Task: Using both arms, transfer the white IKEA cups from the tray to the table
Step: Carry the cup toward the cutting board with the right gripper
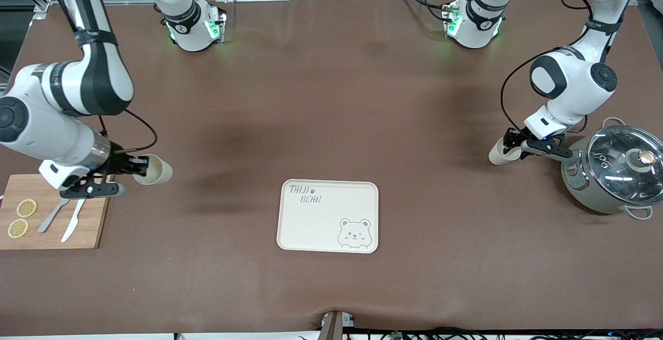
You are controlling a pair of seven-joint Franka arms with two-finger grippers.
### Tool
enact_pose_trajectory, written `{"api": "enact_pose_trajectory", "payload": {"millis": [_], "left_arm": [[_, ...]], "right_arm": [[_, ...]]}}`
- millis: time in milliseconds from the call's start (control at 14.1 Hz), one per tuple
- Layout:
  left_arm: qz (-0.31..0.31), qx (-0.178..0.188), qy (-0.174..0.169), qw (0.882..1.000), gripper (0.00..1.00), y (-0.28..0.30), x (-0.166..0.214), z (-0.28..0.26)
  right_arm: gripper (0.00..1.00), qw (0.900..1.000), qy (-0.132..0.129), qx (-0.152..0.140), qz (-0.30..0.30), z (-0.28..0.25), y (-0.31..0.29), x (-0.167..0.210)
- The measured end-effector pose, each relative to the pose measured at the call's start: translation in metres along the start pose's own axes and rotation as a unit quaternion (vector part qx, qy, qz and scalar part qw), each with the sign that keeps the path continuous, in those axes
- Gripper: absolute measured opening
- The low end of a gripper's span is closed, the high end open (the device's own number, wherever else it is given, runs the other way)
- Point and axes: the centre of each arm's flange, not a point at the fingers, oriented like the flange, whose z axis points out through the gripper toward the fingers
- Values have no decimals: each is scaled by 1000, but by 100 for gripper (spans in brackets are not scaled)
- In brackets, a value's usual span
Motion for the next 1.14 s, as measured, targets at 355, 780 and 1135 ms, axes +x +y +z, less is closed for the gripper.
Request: {"api": "enact_pose_trajectory", "payload": {"millis": [355,780,1135], "left_arm": [[0,4,7,1000,57,-1,4,-3],[3,-1,12,1000,57,-1,14,-21],[-4,-27,2,1000,57,6,31,-59]], "right_arm": [[4,999,37,-7,-10,54,36,-22],[4,997,71,-12,-12,87,32,-30],[4,996,87,-16,-12,128,32,-30]]}}
